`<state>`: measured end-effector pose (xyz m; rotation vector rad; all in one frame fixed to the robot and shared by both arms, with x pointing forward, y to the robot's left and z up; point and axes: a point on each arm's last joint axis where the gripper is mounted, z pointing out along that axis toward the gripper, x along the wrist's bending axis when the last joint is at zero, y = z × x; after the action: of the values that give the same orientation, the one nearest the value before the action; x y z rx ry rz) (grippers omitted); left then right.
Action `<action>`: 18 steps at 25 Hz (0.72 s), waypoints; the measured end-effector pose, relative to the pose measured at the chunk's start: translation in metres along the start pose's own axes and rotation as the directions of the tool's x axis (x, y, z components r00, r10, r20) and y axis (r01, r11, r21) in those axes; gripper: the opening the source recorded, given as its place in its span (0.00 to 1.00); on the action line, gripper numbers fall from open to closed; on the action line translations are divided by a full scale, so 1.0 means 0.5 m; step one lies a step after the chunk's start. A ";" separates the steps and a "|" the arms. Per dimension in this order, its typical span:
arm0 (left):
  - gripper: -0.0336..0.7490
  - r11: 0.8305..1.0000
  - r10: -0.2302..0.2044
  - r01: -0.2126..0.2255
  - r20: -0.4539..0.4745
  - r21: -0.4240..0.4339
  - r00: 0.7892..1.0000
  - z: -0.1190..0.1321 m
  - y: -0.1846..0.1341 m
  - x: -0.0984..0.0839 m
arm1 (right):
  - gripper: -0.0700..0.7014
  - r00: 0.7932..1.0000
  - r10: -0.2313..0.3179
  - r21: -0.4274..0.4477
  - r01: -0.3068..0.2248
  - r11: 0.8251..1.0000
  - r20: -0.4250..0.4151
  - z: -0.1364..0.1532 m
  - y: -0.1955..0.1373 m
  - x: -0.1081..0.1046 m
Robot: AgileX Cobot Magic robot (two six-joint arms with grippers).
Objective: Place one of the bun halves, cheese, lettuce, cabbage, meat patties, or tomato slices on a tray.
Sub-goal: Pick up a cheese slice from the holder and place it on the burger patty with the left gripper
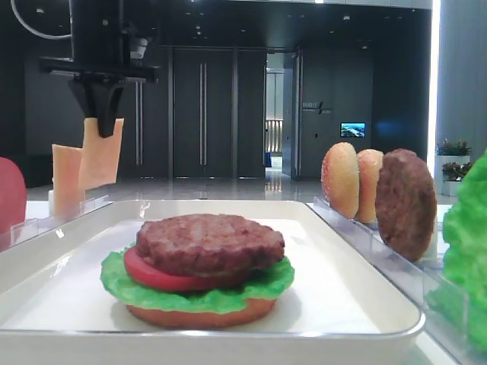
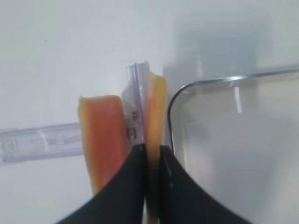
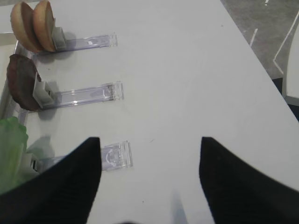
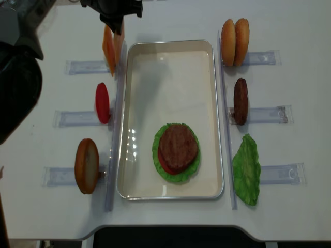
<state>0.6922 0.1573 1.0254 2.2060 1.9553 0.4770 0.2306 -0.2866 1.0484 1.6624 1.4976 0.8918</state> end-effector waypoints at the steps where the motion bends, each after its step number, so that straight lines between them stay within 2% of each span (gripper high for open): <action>1: 0.09 1.000 -0.005 0.005 0.005 -0.017 1.000 -0.015 0.003 0.002 | 0.65 1.000 0.000 0.000 0.000 1.000 0.000 0.000 0.000 0.000; 6: 0.09 0.996 -0.021 0.025 0.051 -0.085 0.999 -0.093 0.005 0.013 | 0.65 1.000 0.000 0.000 0.000 1.000 0.000 0.000 0.000 0.000; 9: 0.09 0.994 -0.007 0.022 0.146 -0.103 0.989 -0.140 -0.002 0.007 | 0.65 1.000 0.000 0.000 0.000 1.000 0.000 0.000 0.000 0.000; 13: 0.09 0.994 0.035 0.000 0.307 -0.113 0.951 -0.187 -0.017 -0.013 | 0.65 1.000 0.000 0.000 0.000 1.000 0.000 0.000 0.000 0.000; 18: 0.09 0.996 0.082 -0.062 0.423 -0.061 0.902 -0.193 -0.060 -0.029 | 0.65 1.000 0.000 0.000 0.000 1.000 0.000 0.000 0.000 0.000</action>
<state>0.6303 0.1379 1.1043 2.1335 1.6205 0.0347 0.2306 -0.2866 1.0484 1.6624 1.4976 0.8918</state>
